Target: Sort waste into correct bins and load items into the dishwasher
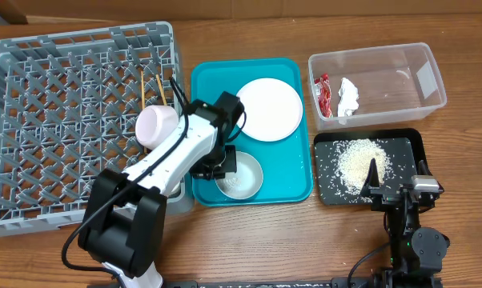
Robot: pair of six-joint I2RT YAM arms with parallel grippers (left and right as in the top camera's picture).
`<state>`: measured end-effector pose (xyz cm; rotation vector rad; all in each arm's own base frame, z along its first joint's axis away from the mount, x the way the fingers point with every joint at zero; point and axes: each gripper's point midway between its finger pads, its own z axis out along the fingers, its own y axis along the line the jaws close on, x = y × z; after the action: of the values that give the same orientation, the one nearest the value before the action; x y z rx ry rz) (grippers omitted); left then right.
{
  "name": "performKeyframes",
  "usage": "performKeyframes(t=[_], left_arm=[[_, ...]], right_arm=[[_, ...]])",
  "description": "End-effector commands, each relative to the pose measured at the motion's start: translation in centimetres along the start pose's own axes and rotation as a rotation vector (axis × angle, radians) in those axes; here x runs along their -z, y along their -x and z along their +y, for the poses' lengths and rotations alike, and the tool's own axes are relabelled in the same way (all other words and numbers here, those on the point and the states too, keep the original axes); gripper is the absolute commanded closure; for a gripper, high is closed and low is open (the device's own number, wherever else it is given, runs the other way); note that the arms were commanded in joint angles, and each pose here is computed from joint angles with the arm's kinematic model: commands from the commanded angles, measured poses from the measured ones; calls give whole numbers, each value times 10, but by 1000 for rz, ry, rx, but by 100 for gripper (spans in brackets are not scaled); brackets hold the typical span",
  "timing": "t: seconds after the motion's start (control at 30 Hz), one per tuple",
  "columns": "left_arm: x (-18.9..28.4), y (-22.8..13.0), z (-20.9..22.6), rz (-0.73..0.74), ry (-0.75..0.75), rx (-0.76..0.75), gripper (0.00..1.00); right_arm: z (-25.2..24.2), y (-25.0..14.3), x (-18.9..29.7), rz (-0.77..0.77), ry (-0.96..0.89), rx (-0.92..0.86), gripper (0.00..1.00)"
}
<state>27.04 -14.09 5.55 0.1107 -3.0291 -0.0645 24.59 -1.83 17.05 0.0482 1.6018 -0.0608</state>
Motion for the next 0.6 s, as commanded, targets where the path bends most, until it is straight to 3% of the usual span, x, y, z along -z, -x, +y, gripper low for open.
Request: performKeyframes(t=[0.0, 0.17, 0.27, 0.47, 0.57], left_arm=[[64, 22, 6, -167, 17, 3, 96], [173, 17, 71, -423, 229, 178, 96], [210, 0, 112, -530, 361, 293, 96], [231, -12, 139, -613, 456, 237, 96], [219, -21, 170, -573, 538, 297, 96]], right_arm=[[0, -2, 0, -4, -2, 3, 0], [0, -2, 0, -4, -2, 3, 0], [0, -2, 0, -4, -2, 3, 0], [0, -2, 0, -4, -2, 3, 0], [0, -2, 0, -4, -2, 3, 0]])
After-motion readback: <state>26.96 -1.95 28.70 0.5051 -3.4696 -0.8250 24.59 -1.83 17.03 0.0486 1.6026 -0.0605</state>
